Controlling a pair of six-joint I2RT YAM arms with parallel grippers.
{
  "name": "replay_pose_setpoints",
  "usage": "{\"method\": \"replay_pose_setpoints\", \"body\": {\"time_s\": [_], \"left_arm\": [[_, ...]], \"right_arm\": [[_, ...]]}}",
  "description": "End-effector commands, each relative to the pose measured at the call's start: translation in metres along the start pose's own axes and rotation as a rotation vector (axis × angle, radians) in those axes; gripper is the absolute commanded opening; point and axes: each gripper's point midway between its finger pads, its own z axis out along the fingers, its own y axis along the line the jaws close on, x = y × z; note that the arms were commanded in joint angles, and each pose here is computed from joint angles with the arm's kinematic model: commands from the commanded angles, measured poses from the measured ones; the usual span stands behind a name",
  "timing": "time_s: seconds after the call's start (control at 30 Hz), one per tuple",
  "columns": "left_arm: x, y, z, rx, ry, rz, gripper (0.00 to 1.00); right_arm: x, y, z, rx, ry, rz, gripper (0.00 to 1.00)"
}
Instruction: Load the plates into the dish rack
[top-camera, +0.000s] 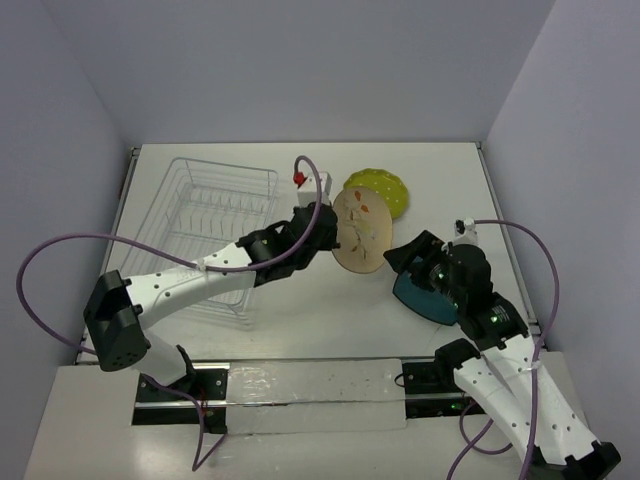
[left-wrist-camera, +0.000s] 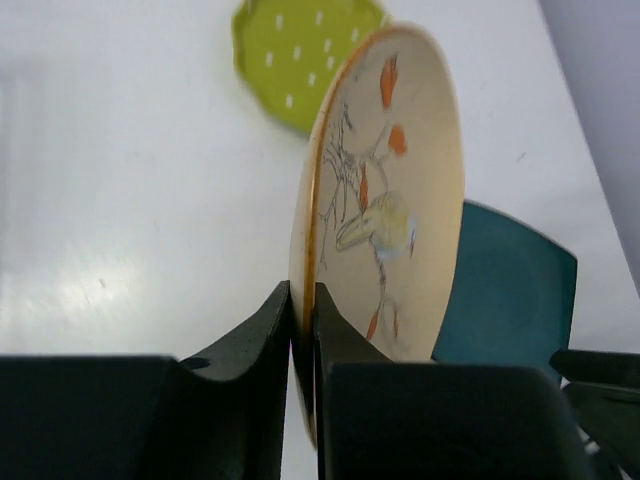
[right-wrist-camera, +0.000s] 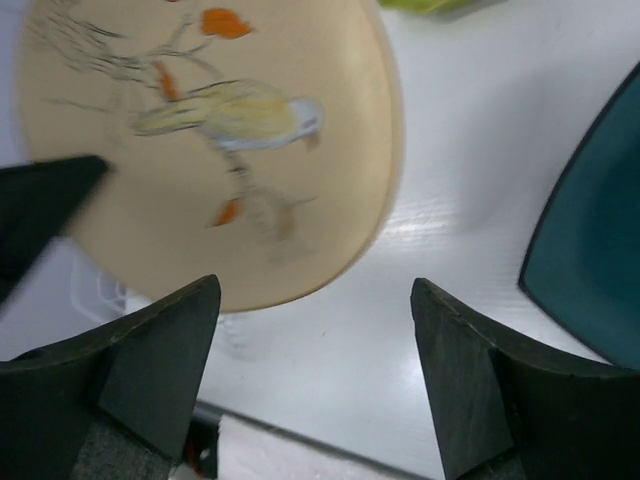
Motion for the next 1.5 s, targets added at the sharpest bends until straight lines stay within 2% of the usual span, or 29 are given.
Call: {"method": "replay_pose_setpoints", "body": {"time_s": [0.0,0.1,0.33,0.53,0.67,0.77,0.83,0.9,1.03,1.13,1.47], "left_arm": [[-0.169,0.001,-0.048,-0.012,-0.368,0.126,0.0],[-0.202,0.024,-0.053,-0.046,-0.393,0.229,0.0],[-0.263,0.081,-0.063,-0.182,-0.456,0.368,0.0],[-0.302,0.167,-0.08,-0.368,-0.464,0.459,0.0],[-0.314,0.223,-0.095,-0.442,-0.458,0.487,0.0],[-0.323,0.262,-0.11,-0.522,-0.505,0.526,0.0],[-0.32,0.276,-0.113,-0.545,-0.503,0.559,0.0],[-0.33,0.289,-0.122,-0.581,-0.571,0.582,0.0],[-0.318,0.311,-0.109,-0.597,-0.516,0.636,0.0],[-0.319,0.318,-0.111,-0.595,-0.584,0.664,0.0],[-0.326,0.356,-0.111,-0.591,-0.614,0.735,0.0]], "right_arm": [[-0.037,0.002,-0.008,0.049,-0.146,-0.067,0.86],[-0.049,0.004,-0.01,0.066,-0.186,-0.1,0.93],[-0.071,0.018,-0.006,0.05,-0.254,-0.109,0.94],[-0.073,0.015,0.013,0.085,-0.23,-0.137,0.94],[-0.065,0.01,0.026,0.1,-0.183,-0.15,0.94],[-0.061,0.008,0.035,0.096,-0.148,-0.162,0.94],[-0.06,0.008,0.038,0.092,-0.136,-0.169,0.93],[-0.059,0.009,0.043,0.085,-0.121,-0.173,0.93],[-0.059,0.01,0.049,0.082,-0.105,-0.175,0.93],[-0.059,0.008,0.055,0.088,-0.094,-0.183,0.93],[-0.065,0.003,0.07,0.137,-0.059,-0.236,0.92]]}}
